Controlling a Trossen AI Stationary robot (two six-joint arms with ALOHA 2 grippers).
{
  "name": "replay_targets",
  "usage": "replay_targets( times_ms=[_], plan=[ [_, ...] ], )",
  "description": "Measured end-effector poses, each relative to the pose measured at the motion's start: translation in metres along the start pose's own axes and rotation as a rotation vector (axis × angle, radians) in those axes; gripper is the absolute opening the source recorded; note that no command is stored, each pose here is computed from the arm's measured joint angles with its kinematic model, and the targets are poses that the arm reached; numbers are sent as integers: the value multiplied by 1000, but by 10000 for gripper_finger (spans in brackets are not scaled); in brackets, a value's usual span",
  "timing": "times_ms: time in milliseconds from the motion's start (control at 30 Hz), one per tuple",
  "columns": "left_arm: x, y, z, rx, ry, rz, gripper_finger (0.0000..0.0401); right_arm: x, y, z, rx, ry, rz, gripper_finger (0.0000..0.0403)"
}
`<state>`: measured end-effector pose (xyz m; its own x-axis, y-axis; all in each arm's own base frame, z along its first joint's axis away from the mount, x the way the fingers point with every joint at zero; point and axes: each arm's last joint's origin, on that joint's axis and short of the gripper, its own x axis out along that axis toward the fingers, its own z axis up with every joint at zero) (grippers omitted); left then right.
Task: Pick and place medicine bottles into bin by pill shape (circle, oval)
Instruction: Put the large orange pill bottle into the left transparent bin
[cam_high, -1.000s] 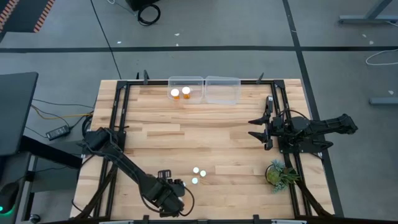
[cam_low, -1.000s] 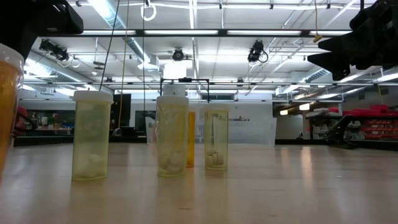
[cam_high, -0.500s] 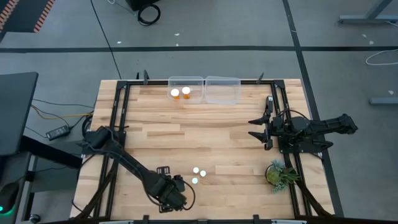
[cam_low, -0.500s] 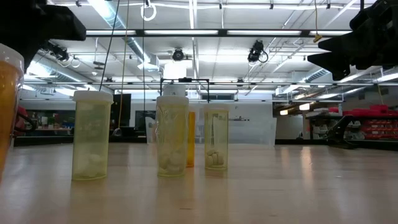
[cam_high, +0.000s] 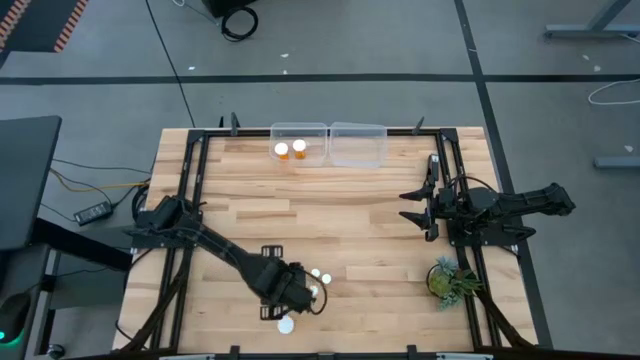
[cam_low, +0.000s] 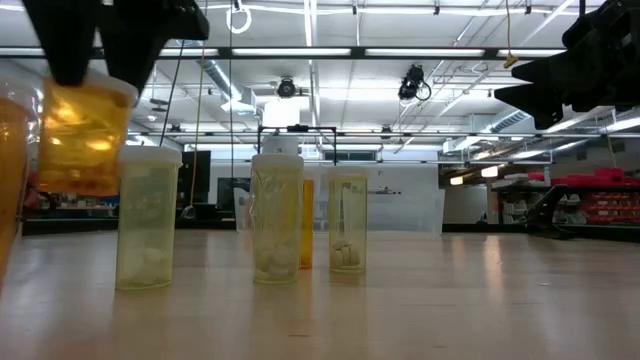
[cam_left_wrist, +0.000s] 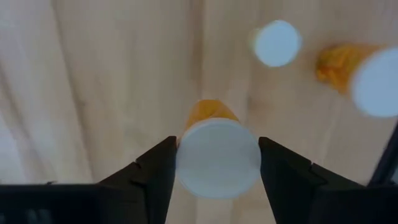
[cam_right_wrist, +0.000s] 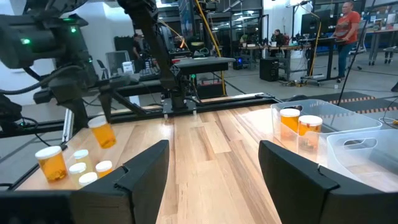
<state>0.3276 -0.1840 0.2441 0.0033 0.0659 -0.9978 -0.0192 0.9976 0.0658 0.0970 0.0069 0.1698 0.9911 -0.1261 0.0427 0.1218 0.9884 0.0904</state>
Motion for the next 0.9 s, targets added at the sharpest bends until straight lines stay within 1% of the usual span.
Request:
replay_targets(
  times_ms=[100, 333, 500, 733, 900],
  plan=[
    [1, 14, 5, 21, 26, 13, 212, 0, 0, 0, 0, 0, 0, 255],
    [3, 44, 17, 57, 53, 18, 203, 0, 0, 0, 0, 0, 0, 255],
    [4, 64, 25, 77, 59, 15, 210, 0, 0, 0, 0, 0, 0, 255],
    [6, 91, 34, 87, 65, 10, 203, 0, 0, 0, 0, 0, 0, 255],
    [7, 110, 38, 90, 66, 8, 210, 0, 0, 0, 0, 0, 0, 255]
  ],
)
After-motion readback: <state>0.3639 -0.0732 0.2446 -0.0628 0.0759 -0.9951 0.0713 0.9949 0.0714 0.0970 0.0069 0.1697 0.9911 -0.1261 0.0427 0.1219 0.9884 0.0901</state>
